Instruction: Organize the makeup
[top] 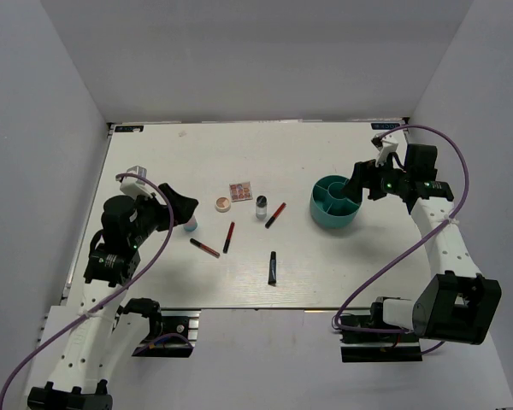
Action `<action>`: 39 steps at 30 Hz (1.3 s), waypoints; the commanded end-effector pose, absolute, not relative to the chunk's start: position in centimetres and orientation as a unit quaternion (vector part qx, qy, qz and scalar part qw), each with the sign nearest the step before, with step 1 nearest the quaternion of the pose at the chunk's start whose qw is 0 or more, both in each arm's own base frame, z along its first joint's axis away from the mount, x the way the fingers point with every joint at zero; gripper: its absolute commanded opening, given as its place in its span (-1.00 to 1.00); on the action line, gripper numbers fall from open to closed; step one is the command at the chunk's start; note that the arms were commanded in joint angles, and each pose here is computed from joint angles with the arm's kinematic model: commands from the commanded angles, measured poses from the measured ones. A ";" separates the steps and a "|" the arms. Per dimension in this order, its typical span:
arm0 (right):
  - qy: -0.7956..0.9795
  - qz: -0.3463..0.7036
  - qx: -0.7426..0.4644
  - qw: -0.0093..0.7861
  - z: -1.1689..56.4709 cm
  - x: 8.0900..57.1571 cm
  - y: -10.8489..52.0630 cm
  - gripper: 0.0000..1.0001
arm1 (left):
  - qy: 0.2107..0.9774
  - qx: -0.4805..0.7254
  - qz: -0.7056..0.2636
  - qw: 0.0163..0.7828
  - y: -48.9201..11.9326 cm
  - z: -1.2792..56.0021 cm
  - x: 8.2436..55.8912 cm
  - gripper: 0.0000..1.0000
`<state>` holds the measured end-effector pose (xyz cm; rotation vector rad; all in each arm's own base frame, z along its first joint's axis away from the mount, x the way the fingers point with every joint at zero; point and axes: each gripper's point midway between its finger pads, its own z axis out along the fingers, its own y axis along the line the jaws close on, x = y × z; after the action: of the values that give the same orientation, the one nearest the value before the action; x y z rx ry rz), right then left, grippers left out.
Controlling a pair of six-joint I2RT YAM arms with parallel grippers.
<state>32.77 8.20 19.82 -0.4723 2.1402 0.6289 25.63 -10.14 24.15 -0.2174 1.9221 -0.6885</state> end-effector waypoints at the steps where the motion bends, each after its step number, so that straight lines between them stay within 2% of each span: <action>1: 0.833 0.253 -0.213 0.444 21.7 32.7 8.5 0.78 | 0.792 -0.081 -0.289 0.532 -10.1 25.8 25.3 0.96; 9: 0.754 0.338 -0.356 0.436 22.5 29.1 11.8 0.78 | 0.799 -0.103 -0.267 0.529 -9.1 25.6 24.7 0.94; 12: 0.732 0.360 -0.379 0.437 23.1 28.6 12.9 0.56 | 0.810 -0.124 -0.243 0.519 -8.1 25.1 24.5 0.85; 13: 0.723 0.365 -0.391 0.438 23.2 28.5 13.5 0.38 | 0.820 -0.139 -0.223 0.508 -7.4 24.3 24.4 0.81; 14: 0.719 0.366 -0.396 0.439 23.3 28.5 13.8 0.28 | 0.825 -0.145 -0.214 0.503 -7.1 24.1 24.3 0.73; 15: 0.714 0.366 -0.402 0.441 23.4 28.6 14.1 0.15 | 0.830 -0.151 -0.204 0.497 -6.8 23.9 24.4 0.55; 16: 0.703 0.373 -0.420 0.436 23.5 28.1 15.3 -0.10 | 0.839 -0.161 -0.188 0.484 -6.3 23.2 24.1 0.46; 18: 0.695 0.372 -0.434 0.436 23.5 27.9 16.1 -0.25 | 0.847 -0.167 -0.179 0.472 -6.1 22.7 23.8 0.26; 20: 0.682 0.368 -0.455 0.438 23.7 27.9 17.9 -0.07 | 0.849 -0.175 -0.164 0.472 -5.5 22.4 23.8 0.26; 21: 0.681 0.368 -0.458 0.437 23.7 28.0 18.4 0.11 | 0.852 -0.178 -0.158 0.466 -5.3 22.1 23.6 0.30; 22: 0.673 0.368 -0.470 0.435 23.7 27.8 19.8 0.41 | 0.853 -0.185 -0.148 0.466 -4.9 21.9 23.5 0.49; 25: 0.672 0.349 -0.485 0.438 23.5 28.9 22.1 0.77 | 0.858 -0.191 -0.136 0.456 -4.6 21.5 23.3 0.68; 33: 0.715 0.281 -0.453 0.452 23.1 33.9 28.5 0.78 | 0.868 -0.187 -0.120 0.444 -4.3 21.0 23.2 0.82; 34: 0.710 0.279 -0.453 0.462 24.4 34.1 29.9 0.78 | 0.868 -0.183 -0.121 0.445 -4.4 21.0 23.3 0.83; 39: 0.732 0.301 -0.431 0.434 23.1 34.8 33.0 0.78 | 0.862 -0.131 -0.136 0.470 -5.7 20.6 25.8 0.84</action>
<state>33.06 31.95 21.07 -1.1850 1.8229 0.7710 23.98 -4.97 19.79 -0.4143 2.1676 -0.3138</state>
